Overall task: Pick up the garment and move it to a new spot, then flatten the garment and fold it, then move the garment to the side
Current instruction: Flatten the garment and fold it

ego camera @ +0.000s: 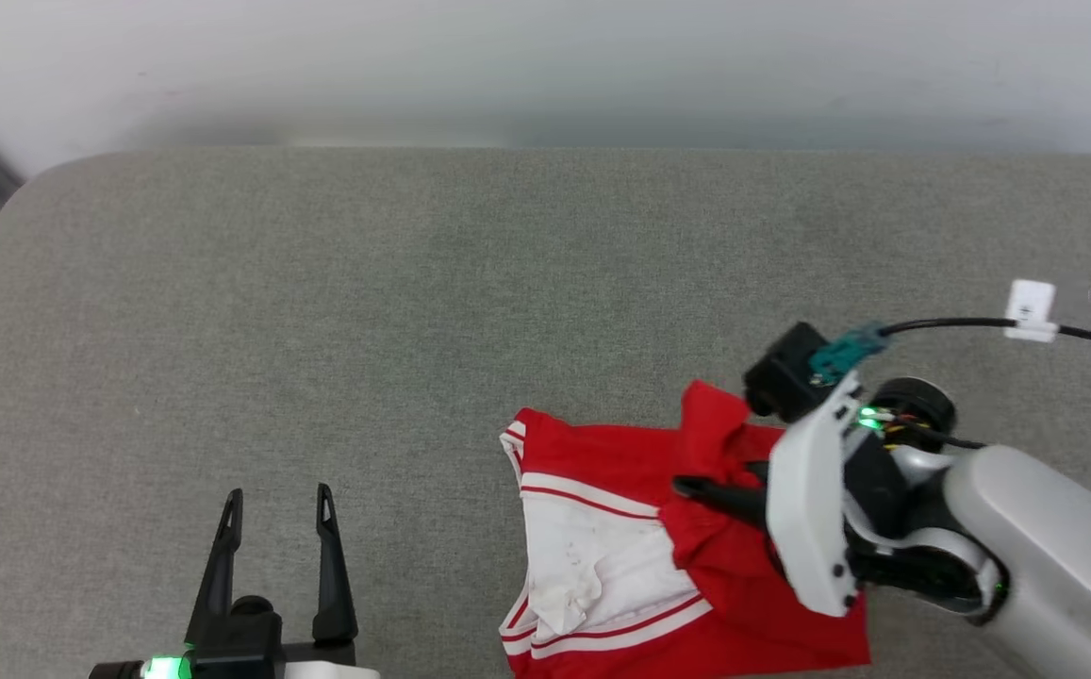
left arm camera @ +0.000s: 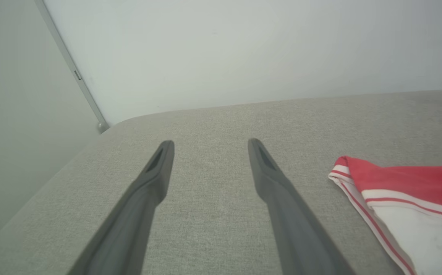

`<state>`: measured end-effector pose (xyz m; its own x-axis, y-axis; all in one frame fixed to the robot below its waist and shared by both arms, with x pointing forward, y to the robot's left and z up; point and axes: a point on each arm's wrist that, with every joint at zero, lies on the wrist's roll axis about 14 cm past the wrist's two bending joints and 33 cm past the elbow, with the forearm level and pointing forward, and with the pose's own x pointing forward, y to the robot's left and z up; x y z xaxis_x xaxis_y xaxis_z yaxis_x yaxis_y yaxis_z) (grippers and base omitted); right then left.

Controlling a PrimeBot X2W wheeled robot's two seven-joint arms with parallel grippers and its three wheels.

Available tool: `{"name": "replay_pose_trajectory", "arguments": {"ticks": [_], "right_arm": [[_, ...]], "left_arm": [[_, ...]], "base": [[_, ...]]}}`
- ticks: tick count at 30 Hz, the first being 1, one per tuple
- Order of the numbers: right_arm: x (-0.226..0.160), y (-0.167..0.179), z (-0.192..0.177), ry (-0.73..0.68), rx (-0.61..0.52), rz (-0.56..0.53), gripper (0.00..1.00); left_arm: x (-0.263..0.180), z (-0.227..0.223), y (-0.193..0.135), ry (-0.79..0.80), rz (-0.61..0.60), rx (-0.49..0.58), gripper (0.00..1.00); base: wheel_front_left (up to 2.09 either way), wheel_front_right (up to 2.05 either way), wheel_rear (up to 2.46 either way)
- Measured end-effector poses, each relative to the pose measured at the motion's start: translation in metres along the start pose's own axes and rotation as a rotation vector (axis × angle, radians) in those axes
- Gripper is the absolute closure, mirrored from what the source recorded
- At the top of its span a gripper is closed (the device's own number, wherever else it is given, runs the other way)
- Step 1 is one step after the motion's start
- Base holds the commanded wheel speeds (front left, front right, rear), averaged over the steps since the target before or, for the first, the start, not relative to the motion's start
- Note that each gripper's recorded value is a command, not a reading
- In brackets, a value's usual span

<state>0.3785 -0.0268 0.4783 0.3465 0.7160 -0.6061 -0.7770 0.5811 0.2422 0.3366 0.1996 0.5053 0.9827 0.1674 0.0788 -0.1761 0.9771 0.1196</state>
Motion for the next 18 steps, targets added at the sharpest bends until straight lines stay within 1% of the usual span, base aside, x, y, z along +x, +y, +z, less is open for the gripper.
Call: {"name": "replay_pose_trajectory", "arguments": {"ticks": [1,3,5,8,13,16,18], "right_arm": [[0.024,0.016,0.005,0.035,-0.052,0.051,1.00],[0.038,0.021,0.005,0.065,-0.085,0.066,1.00],[0.053,0.025,0.001,0.097,-0.093,0.086,1.00],[0.073,0.030,-0.015,0.167,-0.110,0.105,1.00],[0.097,0.027,-0.051,0.270,-0.149,0.101,1.00],[0.104,0.027,-0.060,0.286,-0.140,0.105,1.00],[0.105,0.028,-0.060,0.275,-0.146,0.106,1.00]], "left_arm": [[0.004,-0.003,-0.002,0.010,0.000,-0.004,0.00],[0.007,-0.005,-0.004,0.014,-0.003,-0.007,0.00],[0.010,-0.006,-0.004,0.017,-0.001,-0.009,0.00],[0.015,-0.010,-0.006,0.026,0.000,-0.010,0.00],[0.021,-0.015,-0.009,0.041,-0.001,-0.017,0.00],[0.023,-0.018,-0.009,0.048,0.001,-0.016,0.00],[0.024,-0.018,-0.009,0.047,0.002,-0.016,0.00]], "base": [[0.00,0.00,0.00],[0.00,0.00,0.00],[0.00,0.00,0.00],[0.00,0.00,0.00],[0.00,0.00,0.00],[0.00,0.00,0.00],[0.00,0.00,0.00]]}}
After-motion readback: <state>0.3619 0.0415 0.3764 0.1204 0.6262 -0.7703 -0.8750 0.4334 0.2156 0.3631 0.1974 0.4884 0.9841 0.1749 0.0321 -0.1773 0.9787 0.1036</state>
